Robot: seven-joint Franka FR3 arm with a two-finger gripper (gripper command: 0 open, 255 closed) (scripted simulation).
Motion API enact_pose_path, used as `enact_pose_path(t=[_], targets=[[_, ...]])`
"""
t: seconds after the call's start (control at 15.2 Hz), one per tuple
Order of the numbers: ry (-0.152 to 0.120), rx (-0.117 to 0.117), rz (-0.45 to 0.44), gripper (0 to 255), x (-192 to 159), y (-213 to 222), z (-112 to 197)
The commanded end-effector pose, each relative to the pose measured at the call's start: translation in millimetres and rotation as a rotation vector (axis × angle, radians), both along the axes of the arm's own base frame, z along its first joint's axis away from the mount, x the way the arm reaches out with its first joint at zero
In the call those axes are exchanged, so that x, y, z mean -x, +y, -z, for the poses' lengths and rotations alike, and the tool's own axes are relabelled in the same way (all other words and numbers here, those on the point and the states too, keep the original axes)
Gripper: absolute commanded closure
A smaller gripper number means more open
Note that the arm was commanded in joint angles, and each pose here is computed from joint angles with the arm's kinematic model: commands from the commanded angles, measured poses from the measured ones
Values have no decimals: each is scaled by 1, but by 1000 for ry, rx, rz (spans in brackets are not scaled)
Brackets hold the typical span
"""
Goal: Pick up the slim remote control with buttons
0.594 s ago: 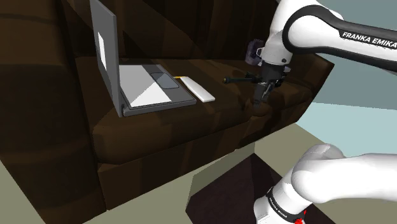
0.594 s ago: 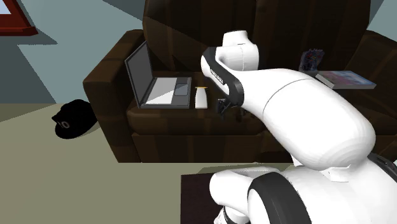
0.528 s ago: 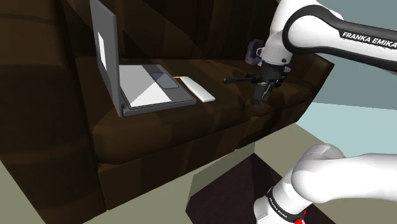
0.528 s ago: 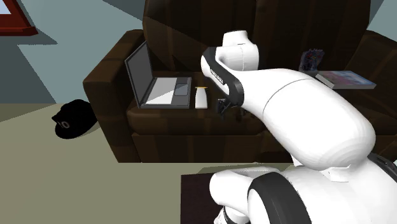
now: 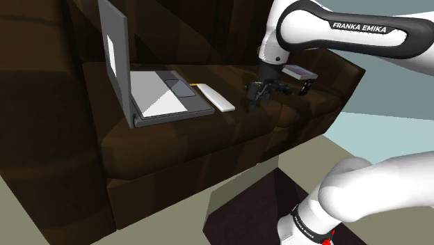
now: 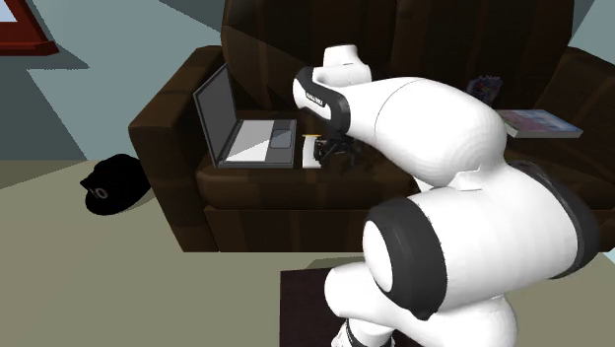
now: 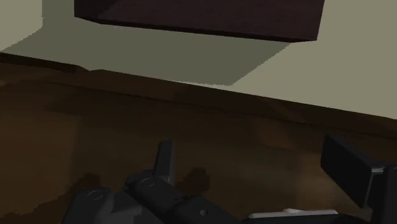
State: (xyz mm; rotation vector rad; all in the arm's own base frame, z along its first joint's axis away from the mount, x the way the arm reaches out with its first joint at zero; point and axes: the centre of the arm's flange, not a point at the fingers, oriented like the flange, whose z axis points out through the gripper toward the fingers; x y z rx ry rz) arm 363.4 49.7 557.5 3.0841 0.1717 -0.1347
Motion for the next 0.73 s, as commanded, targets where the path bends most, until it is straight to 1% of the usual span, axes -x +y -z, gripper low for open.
enact_pose_path(t=[0.0,0.66], targets=[[-13,-7,27,0,-20,9,0],[-74,-37,155,0,-133,53,-1]])
